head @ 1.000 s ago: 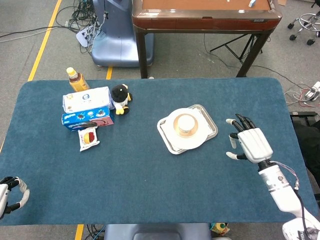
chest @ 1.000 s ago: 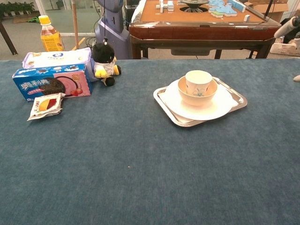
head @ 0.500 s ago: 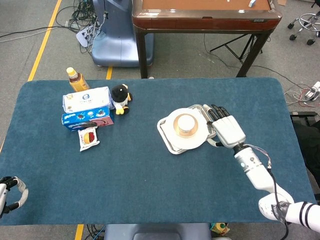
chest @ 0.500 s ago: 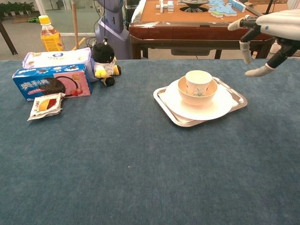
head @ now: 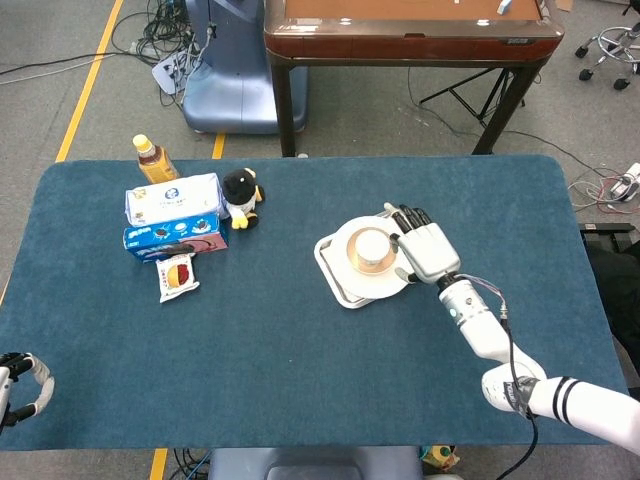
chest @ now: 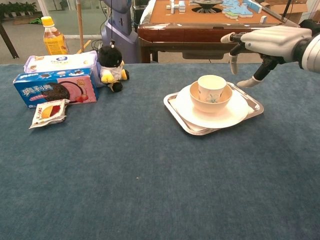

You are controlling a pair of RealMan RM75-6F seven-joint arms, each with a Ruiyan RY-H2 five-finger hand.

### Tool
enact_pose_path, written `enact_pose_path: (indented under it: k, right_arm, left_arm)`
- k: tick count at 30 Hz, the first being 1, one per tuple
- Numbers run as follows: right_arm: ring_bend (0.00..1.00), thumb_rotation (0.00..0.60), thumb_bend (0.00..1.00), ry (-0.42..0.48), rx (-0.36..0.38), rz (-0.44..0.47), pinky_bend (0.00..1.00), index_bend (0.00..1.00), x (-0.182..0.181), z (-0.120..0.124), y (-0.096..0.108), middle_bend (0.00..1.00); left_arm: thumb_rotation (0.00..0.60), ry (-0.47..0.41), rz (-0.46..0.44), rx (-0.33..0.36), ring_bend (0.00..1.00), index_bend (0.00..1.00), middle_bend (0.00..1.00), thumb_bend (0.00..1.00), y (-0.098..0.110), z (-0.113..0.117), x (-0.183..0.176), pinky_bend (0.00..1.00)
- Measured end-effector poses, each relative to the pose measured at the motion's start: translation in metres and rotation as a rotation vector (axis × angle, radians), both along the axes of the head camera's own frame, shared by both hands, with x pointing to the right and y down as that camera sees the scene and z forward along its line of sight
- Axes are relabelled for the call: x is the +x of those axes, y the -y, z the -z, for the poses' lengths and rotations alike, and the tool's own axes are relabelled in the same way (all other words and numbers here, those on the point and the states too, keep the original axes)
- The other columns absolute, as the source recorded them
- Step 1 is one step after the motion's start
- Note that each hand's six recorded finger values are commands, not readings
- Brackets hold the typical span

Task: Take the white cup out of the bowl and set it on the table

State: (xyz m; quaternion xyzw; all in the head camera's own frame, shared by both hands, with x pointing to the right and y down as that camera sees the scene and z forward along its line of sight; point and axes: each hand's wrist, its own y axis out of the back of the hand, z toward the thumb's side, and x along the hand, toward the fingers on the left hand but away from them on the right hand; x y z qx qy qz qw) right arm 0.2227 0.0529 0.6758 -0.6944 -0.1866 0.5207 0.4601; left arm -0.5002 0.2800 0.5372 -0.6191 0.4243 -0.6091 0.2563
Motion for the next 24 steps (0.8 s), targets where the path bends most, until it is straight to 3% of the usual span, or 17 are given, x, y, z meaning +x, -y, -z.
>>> enact_pose_path:
  k: [24]
  right_arm:
    - [0.0, 0.6, 0.33, -0.08, -0.028, 0.004, 0.08, 0.41, -0.012, -0.028, 0.004, 0.0]
  left_arm:
    - [0.6, -0.006, 0.005, 0.007, 0.33, 0.56, 0.5, 0.56, 0.0, 0.004, -0.001, 0.45]
